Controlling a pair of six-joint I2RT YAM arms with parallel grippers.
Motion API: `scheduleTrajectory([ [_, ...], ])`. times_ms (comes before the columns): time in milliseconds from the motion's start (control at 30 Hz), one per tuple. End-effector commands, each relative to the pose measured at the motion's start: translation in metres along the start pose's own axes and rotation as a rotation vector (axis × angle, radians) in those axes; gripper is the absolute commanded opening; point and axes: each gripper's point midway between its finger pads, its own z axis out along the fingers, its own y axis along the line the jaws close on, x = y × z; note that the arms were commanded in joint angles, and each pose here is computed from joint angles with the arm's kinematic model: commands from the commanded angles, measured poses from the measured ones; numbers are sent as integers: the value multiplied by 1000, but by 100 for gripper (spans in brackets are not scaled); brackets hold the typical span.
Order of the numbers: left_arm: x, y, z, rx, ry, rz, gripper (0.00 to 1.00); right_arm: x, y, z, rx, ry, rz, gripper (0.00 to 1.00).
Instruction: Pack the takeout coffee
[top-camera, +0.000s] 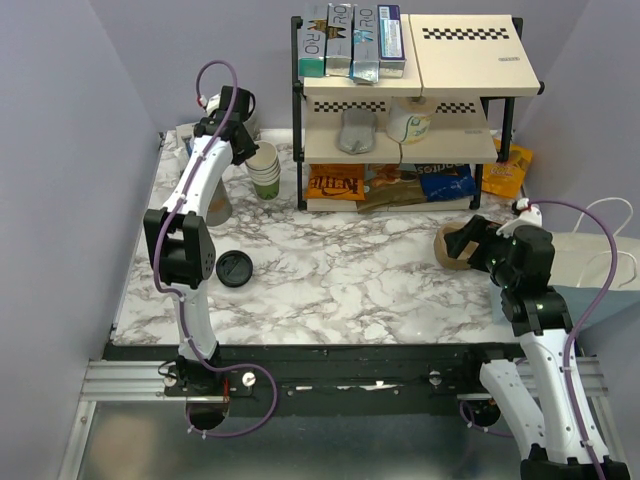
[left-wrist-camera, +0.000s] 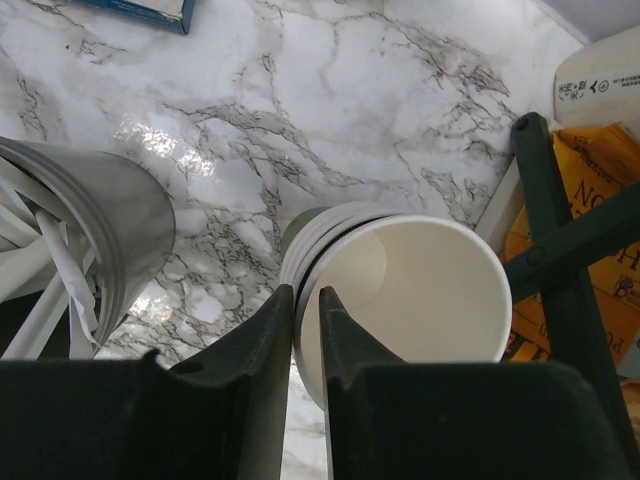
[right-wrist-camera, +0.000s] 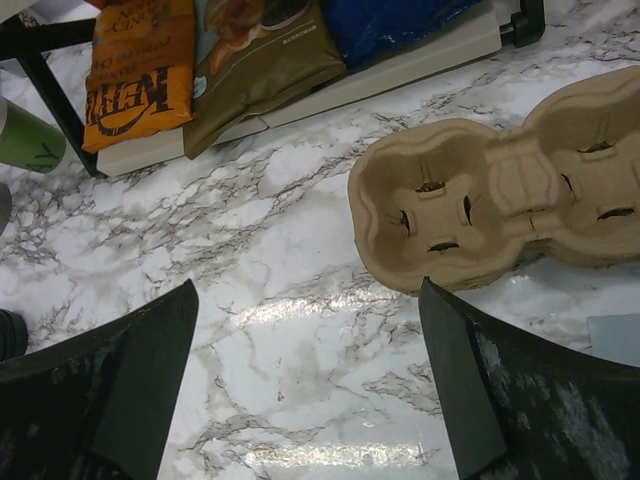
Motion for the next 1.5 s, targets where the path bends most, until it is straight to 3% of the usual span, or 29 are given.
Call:
scheduleTrajectory([
  [0,1,-5,-3,25,22,-8,18,-11,-6,0,42,-34,-16,100],
  [133,1,-5,-7,31,22,-14,6,-10,-6,1,42,-26,-15,100],
  [267,-2,-6,-15,49,16,-5,0,-9,-6,1,40,-24,-12,100],
  [867,-38,-20,-80,192,-88,-18,0,-16,8,-7,-31,-37,-40,100],
  [1067,-46,-2,-143,238,-177,-58,0,-18,31,-18,-149,-26,-35,100],
  [1300,12,35,-214,396,-209,-64,0,-17,60,-33,-312,-6,-52,100],
  [1467,88,19,-218,488,-106,36,0,-10,71,-41,-385,6,-57,100],
])
